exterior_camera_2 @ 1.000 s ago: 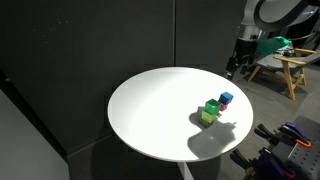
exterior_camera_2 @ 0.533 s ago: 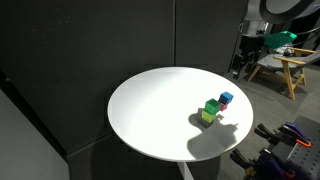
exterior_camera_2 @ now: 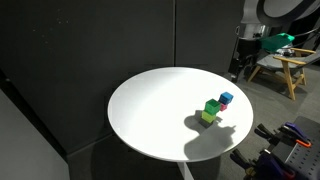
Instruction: Pick up the blue block and put it on the pink block
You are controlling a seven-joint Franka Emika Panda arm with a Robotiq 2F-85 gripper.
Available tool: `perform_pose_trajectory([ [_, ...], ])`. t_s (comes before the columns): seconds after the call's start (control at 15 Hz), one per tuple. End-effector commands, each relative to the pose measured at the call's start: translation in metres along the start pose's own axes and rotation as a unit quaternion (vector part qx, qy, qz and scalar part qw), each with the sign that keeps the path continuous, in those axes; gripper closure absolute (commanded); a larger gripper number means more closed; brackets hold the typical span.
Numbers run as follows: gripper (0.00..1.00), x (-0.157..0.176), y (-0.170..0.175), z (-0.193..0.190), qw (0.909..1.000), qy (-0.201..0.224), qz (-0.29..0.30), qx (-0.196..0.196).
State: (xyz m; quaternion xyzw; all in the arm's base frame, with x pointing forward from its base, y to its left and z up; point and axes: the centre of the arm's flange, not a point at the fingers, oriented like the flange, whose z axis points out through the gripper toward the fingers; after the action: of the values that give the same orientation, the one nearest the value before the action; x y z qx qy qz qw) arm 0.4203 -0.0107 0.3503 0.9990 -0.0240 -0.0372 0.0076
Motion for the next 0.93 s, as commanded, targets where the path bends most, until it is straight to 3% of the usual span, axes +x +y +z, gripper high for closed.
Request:
perform_pose_trajectory([
  [0.0, 0.00, 0.0038, -0.0104, 0.0084, 0.9999, 0.000, 0.007, -0.009],
  [0.87, 0.00, 0.0022, -0.0087, 0.0097, 1.0000, -0.006, -0.001, -0.003],
])
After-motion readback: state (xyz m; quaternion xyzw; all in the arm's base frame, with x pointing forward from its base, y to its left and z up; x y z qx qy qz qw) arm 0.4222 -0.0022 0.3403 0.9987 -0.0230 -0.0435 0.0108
